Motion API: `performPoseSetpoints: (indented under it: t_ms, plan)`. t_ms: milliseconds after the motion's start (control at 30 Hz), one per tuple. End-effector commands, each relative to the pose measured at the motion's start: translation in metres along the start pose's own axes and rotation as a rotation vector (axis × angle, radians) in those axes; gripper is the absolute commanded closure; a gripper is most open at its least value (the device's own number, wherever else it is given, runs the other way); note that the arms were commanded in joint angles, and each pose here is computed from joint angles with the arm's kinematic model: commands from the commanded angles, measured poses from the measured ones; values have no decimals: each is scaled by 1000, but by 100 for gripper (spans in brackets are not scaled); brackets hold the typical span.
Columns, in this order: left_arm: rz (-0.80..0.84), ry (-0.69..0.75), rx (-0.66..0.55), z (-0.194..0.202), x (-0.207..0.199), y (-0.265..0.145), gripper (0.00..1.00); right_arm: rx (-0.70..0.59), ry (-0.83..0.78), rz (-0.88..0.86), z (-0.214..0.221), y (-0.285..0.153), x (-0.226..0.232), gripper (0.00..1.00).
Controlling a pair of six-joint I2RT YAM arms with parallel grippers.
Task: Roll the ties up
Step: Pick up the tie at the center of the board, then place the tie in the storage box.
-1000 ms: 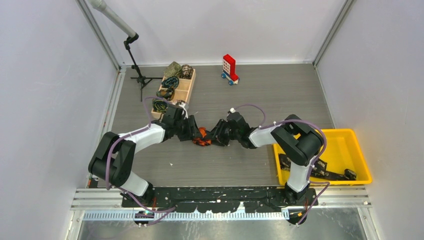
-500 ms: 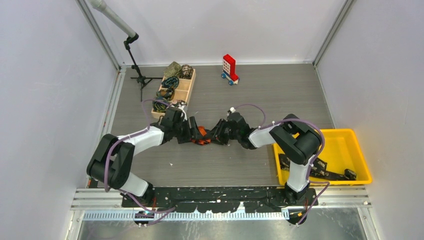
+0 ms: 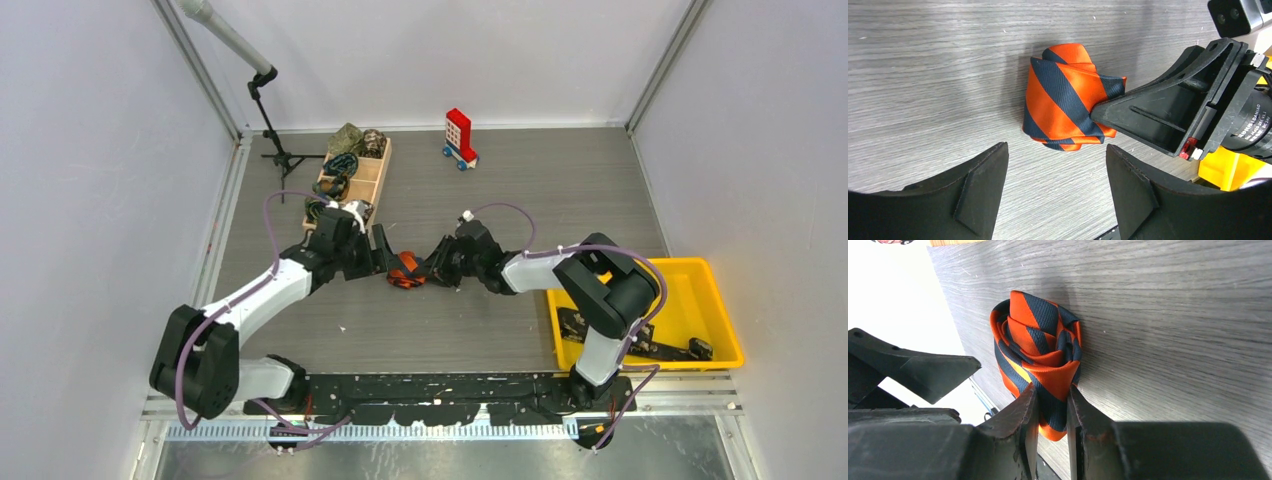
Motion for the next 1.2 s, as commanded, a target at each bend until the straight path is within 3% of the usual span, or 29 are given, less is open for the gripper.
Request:
performPoseSetpoints:
  t_ms: [0, 433, 767, 900, 1100, 1167]
  plan:
    - [-28, 43, -77, -12, -9, -21, 27, -74, -41, -64, -22, -10, 29, 100]
    - [-156, 63, -230, -22, -4, -74, 25, -107, -60, -127, -43, -22, 56, 100]
    - [-352, 93, -369, -25, 9, -145, 25, -165, -102, -127, -93, -34, 80, 100]
    - [-381, 123, -415, -19, 16, -173, 20, -193, -153, -108, -123, -30, 89, 100]
    - [-392, 124, -482, -7, 35, -188, 1, -185, -222, -38, -157, -4, 89, 100]
    - [-384, 110, -518, -5, 39, -193, 0, -185, -249, -23, -169, 3, 92, 100]
Point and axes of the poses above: each gripper's point midway between its finger pads, its own y axis out along the fingers, its own x axis along the line the jaws close on, z = x × y, the point moved 7 cm from there along -y, back along the fingers, and after that the axes turned 14 degrees about -y, right-handed, at the moved point
